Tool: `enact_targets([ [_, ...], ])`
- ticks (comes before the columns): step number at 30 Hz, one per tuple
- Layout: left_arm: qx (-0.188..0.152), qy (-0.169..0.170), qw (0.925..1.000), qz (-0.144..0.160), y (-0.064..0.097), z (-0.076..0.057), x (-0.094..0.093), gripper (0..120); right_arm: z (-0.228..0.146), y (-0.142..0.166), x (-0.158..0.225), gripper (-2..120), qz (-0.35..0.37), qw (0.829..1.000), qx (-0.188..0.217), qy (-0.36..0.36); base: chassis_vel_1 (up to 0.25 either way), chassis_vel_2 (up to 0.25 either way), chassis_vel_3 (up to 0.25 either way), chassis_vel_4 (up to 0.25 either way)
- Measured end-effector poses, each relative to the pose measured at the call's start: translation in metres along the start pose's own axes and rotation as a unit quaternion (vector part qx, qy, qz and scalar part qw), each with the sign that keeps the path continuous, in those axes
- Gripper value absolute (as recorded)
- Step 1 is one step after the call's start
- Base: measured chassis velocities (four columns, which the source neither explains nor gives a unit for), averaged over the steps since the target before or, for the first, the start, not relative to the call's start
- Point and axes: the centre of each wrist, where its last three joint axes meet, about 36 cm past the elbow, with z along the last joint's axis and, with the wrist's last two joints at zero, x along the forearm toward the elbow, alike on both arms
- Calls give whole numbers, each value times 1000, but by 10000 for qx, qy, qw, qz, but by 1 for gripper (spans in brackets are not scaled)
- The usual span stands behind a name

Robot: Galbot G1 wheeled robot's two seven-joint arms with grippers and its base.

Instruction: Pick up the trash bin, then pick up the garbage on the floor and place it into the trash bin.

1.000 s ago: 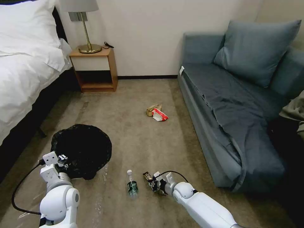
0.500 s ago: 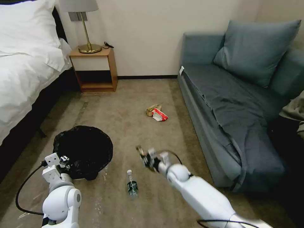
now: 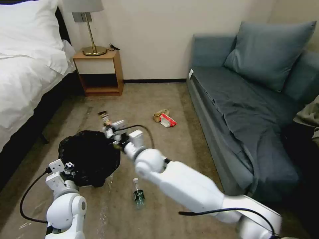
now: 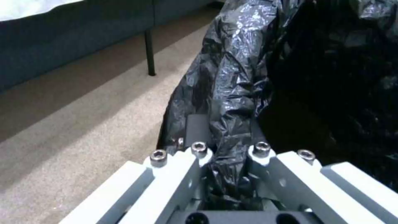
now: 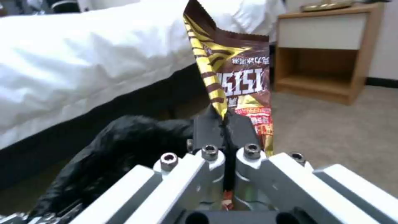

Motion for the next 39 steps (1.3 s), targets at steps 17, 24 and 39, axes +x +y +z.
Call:
enact_targets([
  [17, 2, 13, 10000, 43, -15, 0, 9, 3, 52, 30, -27, 0, -171, 9993, 316, 140, 0, 0, 0, 0],
  [24, -4, 37, 10000, 28, -15, 2, 10, 3, 59, 37, -24, 14, -205, 9987, 396, 236, 0, 0, 0, 0],
  [39, -6, 36, 10000, 5, -15, 4, 10, 3, 47, 37, -22, 70, -223, 9987, 433, 147, 0, 0, 0, 0],
])
